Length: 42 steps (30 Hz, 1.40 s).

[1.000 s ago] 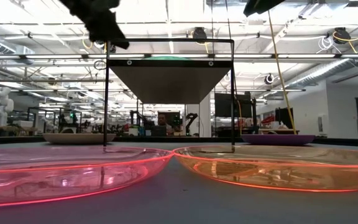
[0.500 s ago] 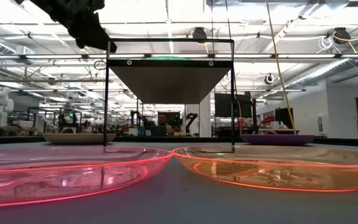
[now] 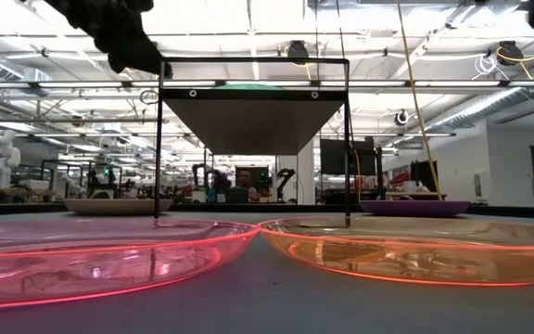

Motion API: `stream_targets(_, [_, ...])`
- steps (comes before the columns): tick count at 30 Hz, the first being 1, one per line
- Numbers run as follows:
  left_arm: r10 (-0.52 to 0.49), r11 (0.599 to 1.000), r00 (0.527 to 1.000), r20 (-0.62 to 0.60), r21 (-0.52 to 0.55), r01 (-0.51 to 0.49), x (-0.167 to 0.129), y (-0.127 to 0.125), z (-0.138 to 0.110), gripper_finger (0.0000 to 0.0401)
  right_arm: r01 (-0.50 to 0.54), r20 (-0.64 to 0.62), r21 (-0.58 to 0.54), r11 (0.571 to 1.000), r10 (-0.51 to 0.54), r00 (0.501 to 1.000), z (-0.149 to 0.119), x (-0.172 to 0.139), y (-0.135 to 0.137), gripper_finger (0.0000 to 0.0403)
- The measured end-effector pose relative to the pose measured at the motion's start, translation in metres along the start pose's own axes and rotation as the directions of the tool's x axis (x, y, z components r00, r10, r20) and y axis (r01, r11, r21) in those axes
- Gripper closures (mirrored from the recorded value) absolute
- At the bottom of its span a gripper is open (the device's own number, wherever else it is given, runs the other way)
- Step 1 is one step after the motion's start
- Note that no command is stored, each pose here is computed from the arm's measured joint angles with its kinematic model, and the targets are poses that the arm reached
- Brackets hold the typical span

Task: Place and stack plates onto a shelf
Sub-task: Stack the orange plate on top of the blue plate on the shelf

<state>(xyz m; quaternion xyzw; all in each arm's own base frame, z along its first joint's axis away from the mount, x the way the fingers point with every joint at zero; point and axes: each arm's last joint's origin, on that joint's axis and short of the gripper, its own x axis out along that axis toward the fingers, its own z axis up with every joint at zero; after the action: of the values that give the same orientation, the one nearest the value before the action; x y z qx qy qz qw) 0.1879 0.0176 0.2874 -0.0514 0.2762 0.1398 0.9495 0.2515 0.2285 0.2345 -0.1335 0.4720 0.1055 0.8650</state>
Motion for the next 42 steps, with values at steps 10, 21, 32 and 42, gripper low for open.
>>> stream_targets(10, [-0.070, 0.997, 0.997, -0.018, -0.021, 0.070, -0.004, -0.019, -0.004, 0.0323, -0.028, -0.111, -0.045, 0.999, 0.023, 0.994, -0.012, 0.034, 0.021, 0.0287])
stream_targets(21, [-0.044, 0.999, 0.999, 0.000, -0.020, 0.044, -0.007, -0.028, -0.006, 0.0323, 0.003, -0.185, -0.283, 0.959, -0.058, 0.981, -0.026, 0.068, 0.033, 0.0287])
stream_targets(32, [-0.045, 0.999, 0.999, 0.001, -0.020, 0.045, -0.007, -0.029, -0.006, 0.0323, 0.034, -0.160, -0.425, 0.904, -0.112, 0.981, -0.027, 0.078, 0.035, 0.0322])
stream_targets(42, [-0.044, 0.999, 0.999, 0.001, -0.021, 0.044, -0.007, -0.029, -0.006, 0.0323, 0.019, -0.127, -0.452, 0.892, -0.086, 0.988, -0.031, 0.088, 0.034, 0.0381])
